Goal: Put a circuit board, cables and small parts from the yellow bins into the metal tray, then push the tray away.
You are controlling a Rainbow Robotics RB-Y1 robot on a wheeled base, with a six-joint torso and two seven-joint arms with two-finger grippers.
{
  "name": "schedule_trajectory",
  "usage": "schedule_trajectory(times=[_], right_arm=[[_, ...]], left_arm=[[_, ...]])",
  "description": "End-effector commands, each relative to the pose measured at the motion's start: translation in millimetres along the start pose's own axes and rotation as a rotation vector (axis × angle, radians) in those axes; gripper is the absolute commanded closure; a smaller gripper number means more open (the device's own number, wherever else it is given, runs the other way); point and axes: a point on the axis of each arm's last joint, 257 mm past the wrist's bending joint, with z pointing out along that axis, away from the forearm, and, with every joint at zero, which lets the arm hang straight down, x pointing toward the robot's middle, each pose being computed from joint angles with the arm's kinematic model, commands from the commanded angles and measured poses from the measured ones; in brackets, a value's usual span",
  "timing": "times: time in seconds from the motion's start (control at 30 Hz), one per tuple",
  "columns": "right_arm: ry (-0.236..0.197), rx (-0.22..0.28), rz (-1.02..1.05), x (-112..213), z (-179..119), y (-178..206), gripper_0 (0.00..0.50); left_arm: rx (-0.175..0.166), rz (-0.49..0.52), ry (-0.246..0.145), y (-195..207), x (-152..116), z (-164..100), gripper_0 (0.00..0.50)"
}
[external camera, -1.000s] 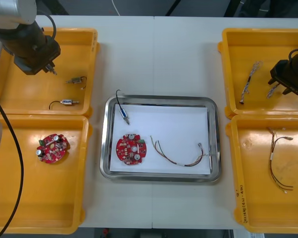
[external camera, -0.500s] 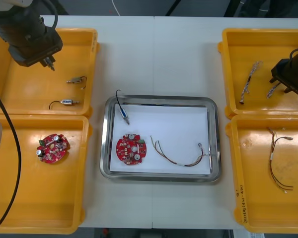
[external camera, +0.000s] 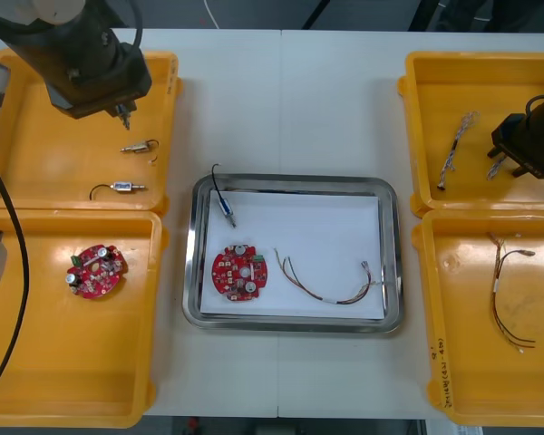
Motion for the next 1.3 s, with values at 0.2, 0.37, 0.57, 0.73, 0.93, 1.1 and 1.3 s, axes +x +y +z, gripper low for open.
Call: schedule_trajectory(times=[0.2, 0.37, 0.57, 0.73, 0.93, 1.1, 1.3], right_arm=[[-0.043, -0.026, 0.068, -27.5, -21.7, -1.2, 0.116], [-0.05, -0.036, 0.068, -26.5, -15.7, -1.3, 0.5], [-0.052, -0.035, 0.059, -27.1, -16.6, -0.7, 0.5], [-0.077, -0.034, 0.045, -37.2, -28.7, 2.0, 0.5], [-0.064, -0.006, 0.014, -40.8, -61.4, 2.7, 0.5], [-0.088, 0.008, -0.033, -45.3, -94.5, 2.4, 0.5], [-0.095, 0.02, -0.109, -38.1, -133.0, 6.0, 0.5]], left_arm=[[0.003, 0.205, -0.026, -5.5, 21.0, -6.6, 0.5], [0.009, 0.257, -0.031, -9.3, 34.2, -5.3, 0.5], [0.014, 0.302, -0.038, -9.8, 37.2, -6.2, 0.5], [0.007, 0.348, -0.049, -7.0, 34.3, -6.7, 0.5], [0.004, 0.359, -0.051, -6.5, 33.7, -6.7, 0.5], [0.008, 0.359, -0.052, -6.3, 32.5, -7.6, 0.5], [0.005, 0.357, -0.054, -4.1, 30.9, -7.6, 0.5]])
